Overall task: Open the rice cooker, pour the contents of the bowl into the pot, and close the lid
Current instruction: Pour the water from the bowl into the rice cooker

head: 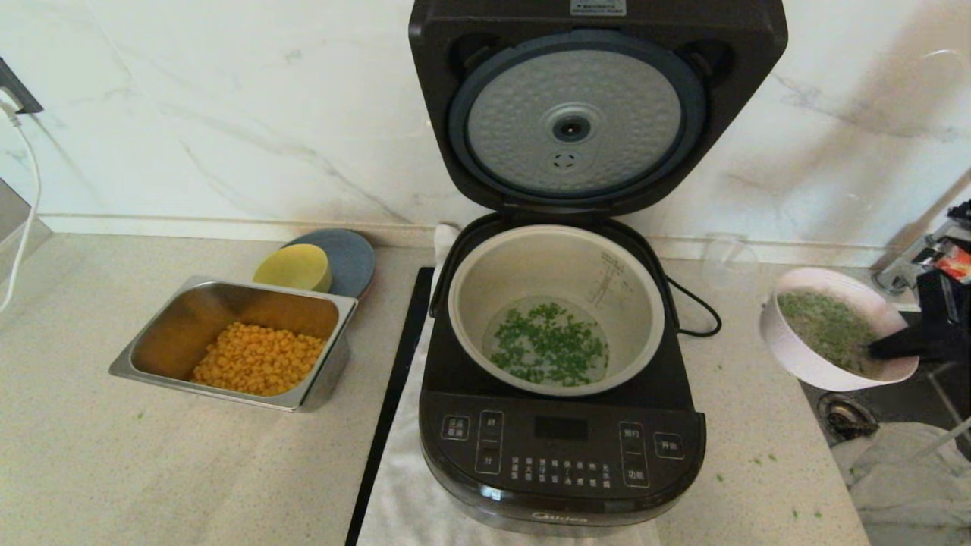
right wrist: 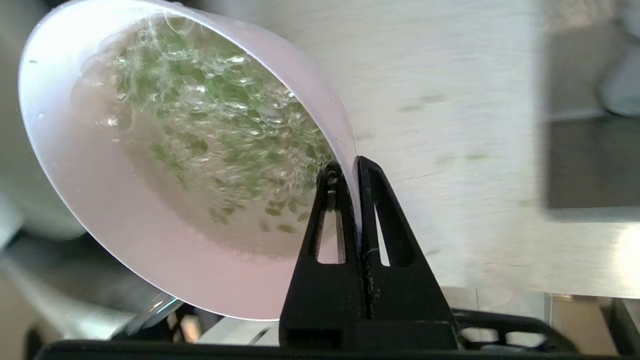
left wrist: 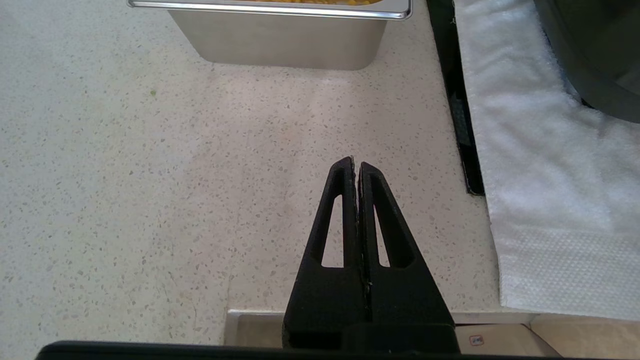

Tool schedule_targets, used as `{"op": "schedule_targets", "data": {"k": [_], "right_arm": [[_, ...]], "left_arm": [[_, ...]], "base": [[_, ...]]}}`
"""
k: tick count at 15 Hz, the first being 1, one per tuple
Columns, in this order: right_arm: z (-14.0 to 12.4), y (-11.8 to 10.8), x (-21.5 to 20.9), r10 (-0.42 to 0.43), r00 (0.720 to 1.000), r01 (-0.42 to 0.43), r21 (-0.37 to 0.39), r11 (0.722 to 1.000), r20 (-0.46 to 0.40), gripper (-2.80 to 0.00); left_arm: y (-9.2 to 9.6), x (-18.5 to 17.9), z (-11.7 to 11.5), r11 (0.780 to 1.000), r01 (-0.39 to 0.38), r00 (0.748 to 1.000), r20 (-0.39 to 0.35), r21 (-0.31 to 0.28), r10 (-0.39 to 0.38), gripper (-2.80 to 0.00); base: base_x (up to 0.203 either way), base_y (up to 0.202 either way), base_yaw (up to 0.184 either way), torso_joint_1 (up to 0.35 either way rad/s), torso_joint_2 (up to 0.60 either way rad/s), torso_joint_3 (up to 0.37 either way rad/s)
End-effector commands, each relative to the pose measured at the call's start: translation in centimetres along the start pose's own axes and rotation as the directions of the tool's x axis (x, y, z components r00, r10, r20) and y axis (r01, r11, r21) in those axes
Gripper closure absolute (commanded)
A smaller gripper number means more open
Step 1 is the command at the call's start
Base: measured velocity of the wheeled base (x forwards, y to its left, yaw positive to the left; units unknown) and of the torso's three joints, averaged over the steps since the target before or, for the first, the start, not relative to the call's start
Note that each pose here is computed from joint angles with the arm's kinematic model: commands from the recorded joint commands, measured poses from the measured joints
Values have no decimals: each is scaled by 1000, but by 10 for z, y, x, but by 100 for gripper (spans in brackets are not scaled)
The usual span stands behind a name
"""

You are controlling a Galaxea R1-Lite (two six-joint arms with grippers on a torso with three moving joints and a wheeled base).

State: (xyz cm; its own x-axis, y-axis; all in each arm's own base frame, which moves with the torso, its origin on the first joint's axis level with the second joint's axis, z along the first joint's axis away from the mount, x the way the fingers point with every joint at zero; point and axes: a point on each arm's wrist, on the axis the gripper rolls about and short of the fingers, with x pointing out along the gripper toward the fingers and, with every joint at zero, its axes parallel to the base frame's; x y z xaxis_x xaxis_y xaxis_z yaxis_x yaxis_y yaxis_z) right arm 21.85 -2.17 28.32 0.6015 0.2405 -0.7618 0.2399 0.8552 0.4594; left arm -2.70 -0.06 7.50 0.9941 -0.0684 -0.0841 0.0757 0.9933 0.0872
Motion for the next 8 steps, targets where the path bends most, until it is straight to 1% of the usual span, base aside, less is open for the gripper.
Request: {"op": "schedule_targets", "data": {"k": [1,4,8], "right_arm": [[-9,40,-20,82,996,-84,-73,994,-28,0],[-18,75,-22,137,986,-147,-108,983,-92,0],[-27,118,-6,132,985,-150,-166,975,-115,0]], "left_arm": [[0,0,0,1000,1,1000,0,1,-1,0],[0,0,0,1000,0,1000,1,2,0,0],[0,0,0,1000,1,1000,0,2,-1,0]], "base": [[0,0,0,0,0,0],[0,0,0,0,0,0],[0,0,0,0,0,0]]}}
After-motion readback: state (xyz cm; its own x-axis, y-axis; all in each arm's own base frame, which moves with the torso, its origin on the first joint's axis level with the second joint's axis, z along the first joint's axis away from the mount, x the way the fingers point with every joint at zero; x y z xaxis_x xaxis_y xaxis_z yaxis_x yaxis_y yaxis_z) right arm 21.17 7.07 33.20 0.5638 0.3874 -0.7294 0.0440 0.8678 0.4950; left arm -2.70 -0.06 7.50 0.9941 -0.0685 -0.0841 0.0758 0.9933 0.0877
